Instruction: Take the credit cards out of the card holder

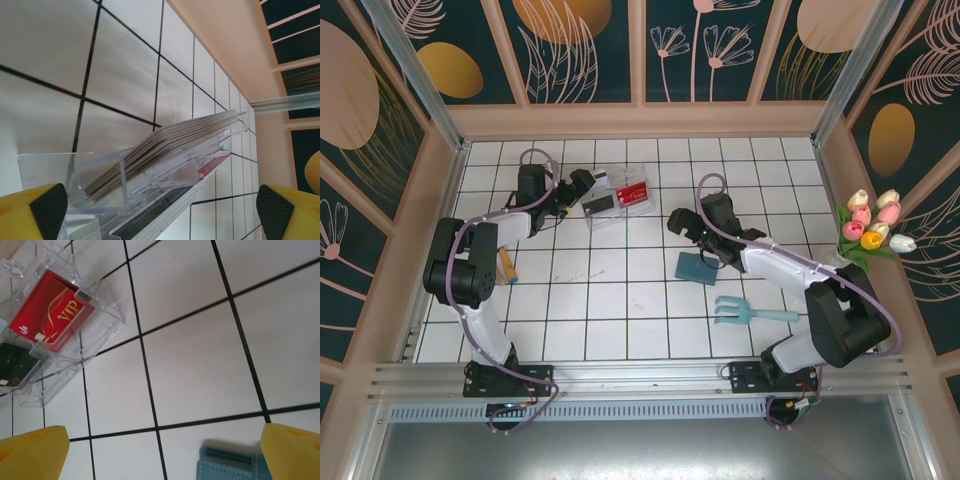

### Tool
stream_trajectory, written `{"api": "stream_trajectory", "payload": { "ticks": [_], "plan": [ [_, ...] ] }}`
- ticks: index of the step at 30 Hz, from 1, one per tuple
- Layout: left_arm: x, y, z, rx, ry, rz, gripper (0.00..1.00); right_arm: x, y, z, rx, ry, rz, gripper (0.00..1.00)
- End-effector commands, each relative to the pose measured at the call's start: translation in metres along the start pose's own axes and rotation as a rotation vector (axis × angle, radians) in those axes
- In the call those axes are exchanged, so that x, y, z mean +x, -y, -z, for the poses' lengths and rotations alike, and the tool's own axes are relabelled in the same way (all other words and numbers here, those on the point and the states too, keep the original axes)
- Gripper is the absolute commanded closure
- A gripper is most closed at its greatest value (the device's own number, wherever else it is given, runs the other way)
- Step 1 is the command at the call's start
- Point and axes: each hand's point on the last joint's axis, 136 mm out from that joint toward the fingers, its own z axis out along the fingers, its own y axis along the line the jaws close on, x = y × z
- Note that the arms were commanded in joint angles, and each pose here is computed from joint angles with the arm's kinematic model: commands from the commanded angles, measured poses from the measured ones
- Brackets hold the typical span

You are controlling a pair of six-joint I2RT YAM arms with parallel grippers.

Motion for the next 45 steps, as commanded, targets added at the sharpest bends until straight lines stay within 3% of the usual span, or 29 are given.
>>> {"api": "stream_trajectory", "payload": {
  "ticks": [1,7,17,23,31,40,45],
  "plan": [
    [-0.005,0.023,-0.009,0.080,-0.018,-0.029,0.02,0.009,0.009,0.007,0.032,-0.017,-0.025,0.01],
    [-0.010,0.013,-0.013,0.019,-0.006,0.008,0.02,0.018,0.032,0.009,0.167,-0.060,-0.049,0.01],
    [-0.005,-0.011,0.029,-0.200,0.055,-0.040,0.01,0.033,0.061,0.003,0.351,-0.215,0.070,0.01],
    [-0.008,-0.015,0.053,-0.302,0.083,-0.079,0.01,0.040,0.049,-0.008,0.285,-0.288,0.170,0.01],
    [-0.008,-0.023,0.065,-0.379,0.097,-0.054,0.01,0.036,0.049,-0.019,0.317,-0.322,0.255,0.01],
    [-0.001,-0.032,0.062,-0.388,0.072,-0.041,0.01,0.054,0.048,-0.013,0.300,-0.344,0.185,0.01],
    [-0.003,-0.044,0.065,-0.432,0.104,-0.042,0.01,0.090,0.037,-0.006,0.240,-0.423,0.140,0.01]
  ]
}}
